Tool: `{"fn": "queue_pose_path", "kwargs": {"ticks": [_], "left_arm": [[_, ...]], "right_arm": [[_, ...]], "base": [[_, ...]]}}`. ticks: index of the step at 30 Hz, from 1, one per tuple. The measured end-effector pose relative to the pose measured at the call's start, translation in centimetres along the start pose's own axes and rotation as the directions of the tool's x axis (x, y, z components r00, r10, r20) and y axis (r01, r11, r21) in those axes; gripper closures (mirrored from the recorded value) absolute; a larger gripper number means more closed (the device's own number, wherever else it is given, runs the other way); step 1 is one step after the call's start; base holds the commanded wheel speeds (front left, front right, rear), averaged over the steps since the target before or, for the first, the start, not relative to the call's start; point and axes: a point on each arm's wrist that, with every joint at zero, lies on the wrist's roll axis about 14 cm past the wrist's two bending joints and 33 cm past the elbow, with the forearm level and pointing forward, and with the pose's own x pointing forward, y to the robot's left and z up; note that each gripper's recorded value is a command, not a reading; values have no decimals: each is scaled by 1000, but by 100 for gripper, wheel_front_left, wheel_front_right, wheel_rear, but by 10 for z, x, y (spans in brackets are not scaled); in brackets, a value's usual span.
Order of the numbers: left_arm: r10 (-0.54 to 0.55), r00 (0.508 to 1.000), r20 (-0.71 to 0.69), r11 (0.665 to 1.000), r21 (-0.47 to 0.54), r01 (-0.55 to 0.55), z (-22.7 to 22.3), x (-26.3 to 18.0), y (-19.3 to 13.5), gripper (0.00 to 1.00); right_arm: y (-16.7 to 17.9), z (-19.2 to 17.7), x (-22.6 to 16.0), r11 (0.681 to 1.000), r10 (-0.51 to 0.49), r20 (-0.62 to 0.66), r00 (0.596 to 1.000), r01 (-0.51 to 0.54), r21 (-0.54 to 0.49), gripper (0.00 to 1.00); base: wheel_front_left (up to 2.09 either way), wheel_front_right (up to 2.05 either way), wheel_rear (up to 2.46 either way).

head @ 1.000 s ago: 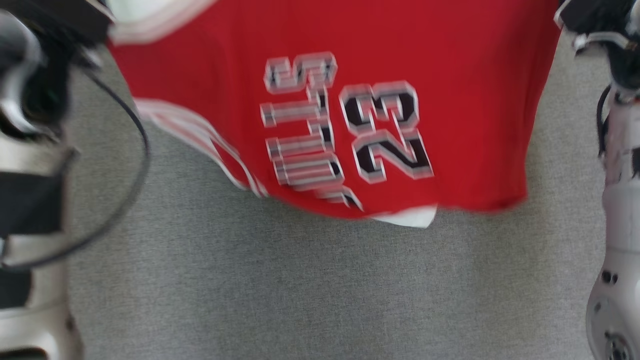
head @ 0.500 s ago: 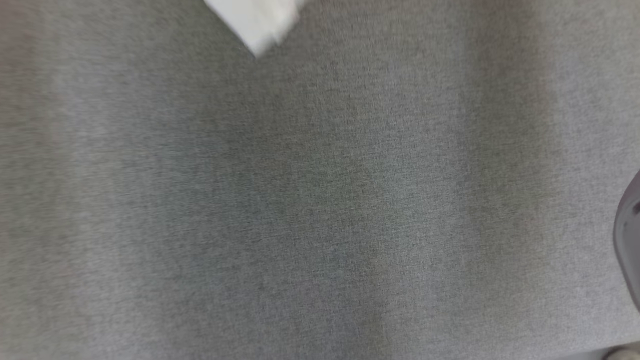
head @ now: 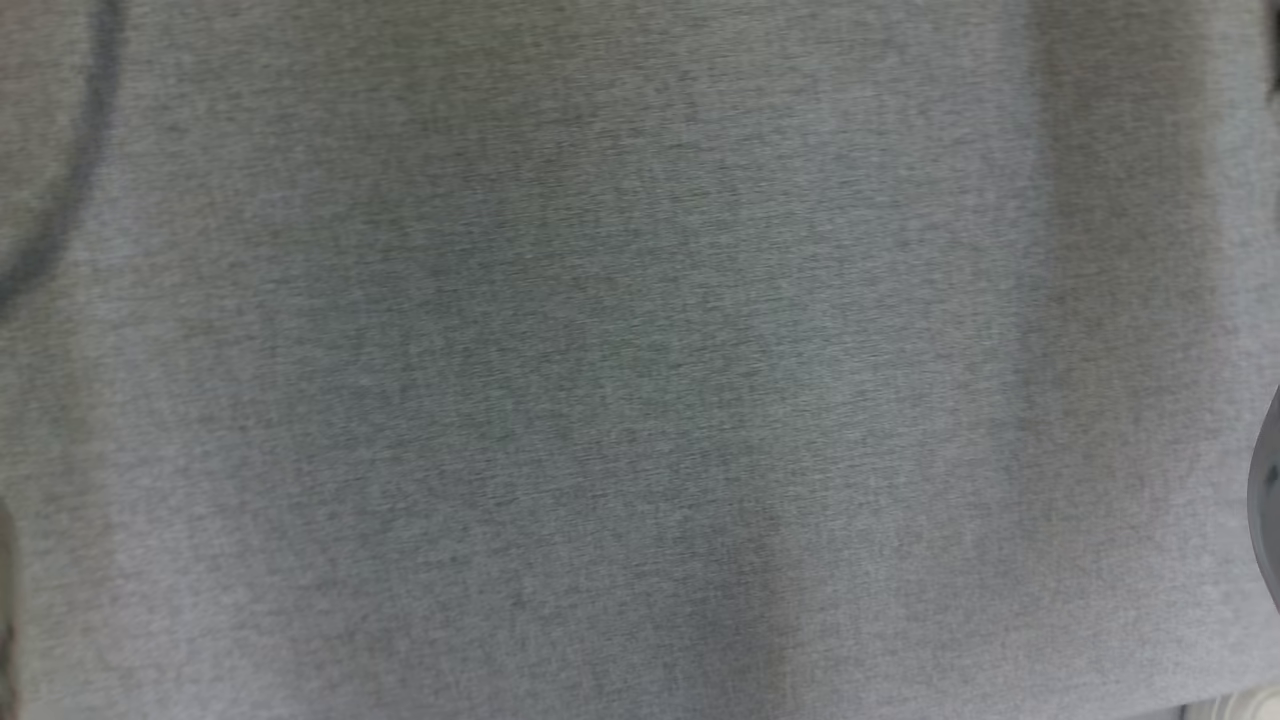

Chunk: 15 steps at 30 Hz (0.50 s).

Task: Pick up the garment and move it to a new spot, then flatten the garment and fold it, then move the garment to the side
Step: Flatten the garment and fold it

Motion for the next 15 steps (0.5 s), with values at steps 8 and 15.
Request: {"fn": "queue_pose_path", "kwargs": {"ticks": [8, 15], "left_arm": [[78, 988, -130, 980, -174, -100, -21, -79, 3, 100], [137, 966, -219, 956, -225, -186, 9, -142, -14, 100]], "right_arm": [[11, -46, -48, 995, 69, -139, 988, -58, 86, 100], [13, -39, -109, 975, 90, -240, 967, -37, 220, 100]], "base": [[0, 0, 0], [0, 0, 0]]}}
